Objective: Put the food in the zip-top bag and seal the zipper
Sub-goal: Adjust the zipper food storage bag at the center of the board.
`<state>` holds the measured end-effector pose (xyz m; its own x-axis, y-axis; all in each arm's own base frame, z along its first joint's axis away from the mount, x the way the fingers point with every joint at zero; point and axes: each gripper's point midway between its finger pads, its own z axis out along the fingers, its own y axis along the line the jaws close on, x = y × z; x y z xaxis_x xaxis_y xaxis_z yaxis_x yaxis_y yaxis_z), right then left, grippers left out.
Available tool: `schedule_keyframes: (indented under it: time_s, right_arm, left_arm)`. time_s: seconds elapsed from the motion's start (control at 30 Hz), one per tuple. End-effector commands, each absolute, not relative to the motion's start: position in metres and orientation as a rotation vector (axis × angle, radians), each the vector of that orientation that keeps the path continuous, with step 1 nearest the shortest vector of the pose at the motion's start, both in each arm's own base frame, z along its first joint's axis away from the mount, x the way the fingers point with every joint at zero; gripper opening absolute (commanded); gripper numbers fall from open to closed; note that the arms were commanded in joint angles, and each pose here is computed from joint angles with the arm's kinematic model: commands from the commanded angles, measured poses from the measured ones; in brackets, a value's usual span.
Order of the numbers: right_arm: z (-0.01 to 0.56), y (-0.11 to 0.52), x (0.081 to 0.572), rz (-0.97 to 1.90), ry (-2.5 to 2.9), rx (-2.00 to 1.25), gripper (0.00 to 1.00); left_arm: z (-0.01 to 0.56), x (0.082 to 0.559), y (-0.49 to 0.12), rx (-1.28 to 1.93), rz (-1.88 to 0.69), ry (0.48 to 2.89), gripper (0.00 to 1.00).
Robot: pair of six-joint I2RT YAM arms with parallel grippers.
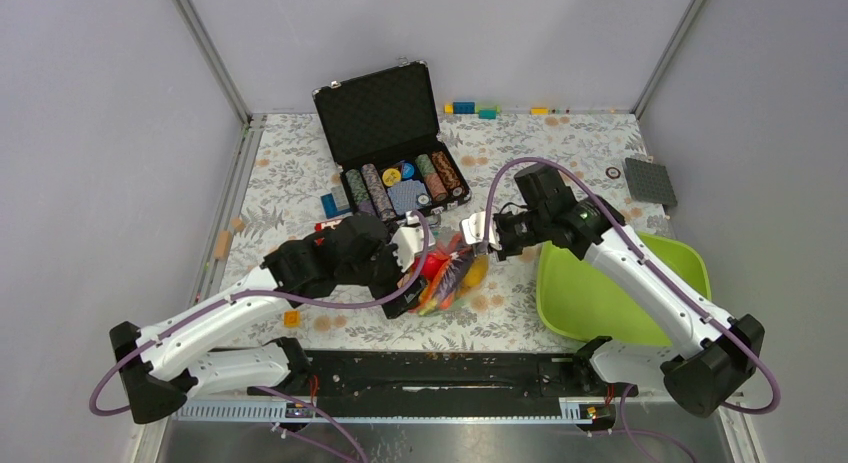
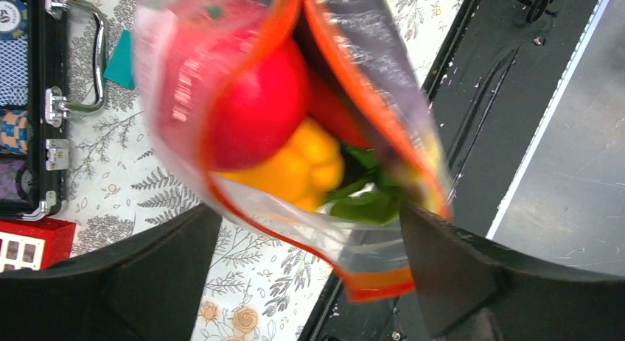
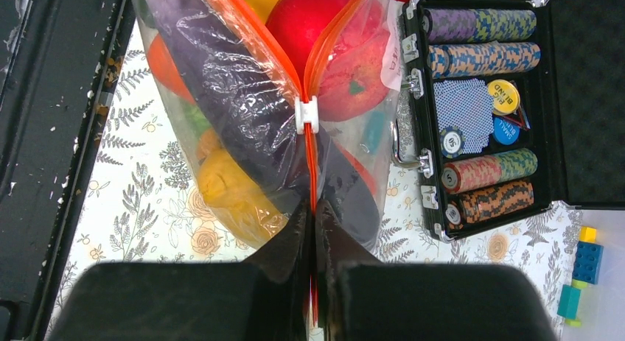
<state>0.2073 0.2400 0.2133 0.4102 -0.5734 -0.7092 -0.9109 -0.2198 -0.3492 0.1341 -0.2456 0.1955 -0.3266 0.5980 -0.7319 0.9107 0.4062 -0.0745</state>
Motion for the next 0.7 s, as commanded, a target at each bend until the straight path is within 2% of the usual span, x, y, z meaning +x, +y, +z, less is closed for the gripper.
schedule_keyframes:
  time_s: [0.0,0.17,0.4,0.57,0.67]
  right_arm:
    - [0.24,0.243,0.193,0.607,1.183,-1.859,0.0]
    - [0.262,0.247,0.184,0.674,1.206,-1.761,0.0]
    - [0.272,0.266,0.191,0.892,1.45,-1.463,0.0]
    - [0.274,0.277,0.184,1.112,1.668,-1.243,0.0]
    - [0.27,0.279,0.186,1.147,1.707,-1.151,0.0]
  left_arm:
    - [0.236,0.138,-0.255,1.176,-0.723,1.937,0.99]
    - [0.263,0.145,-0.25,1.062,-0.727,1.832,0.99]
    - [0.326,0.17,-0.258,0.905,-0.717,1.572,0.99]
    - [0.32,0.172,-0.294,1.054,-0.764,1.521,0.99]
    - [0.307,0.174,-0.313,1.15,-0.785,1.555,0.91]
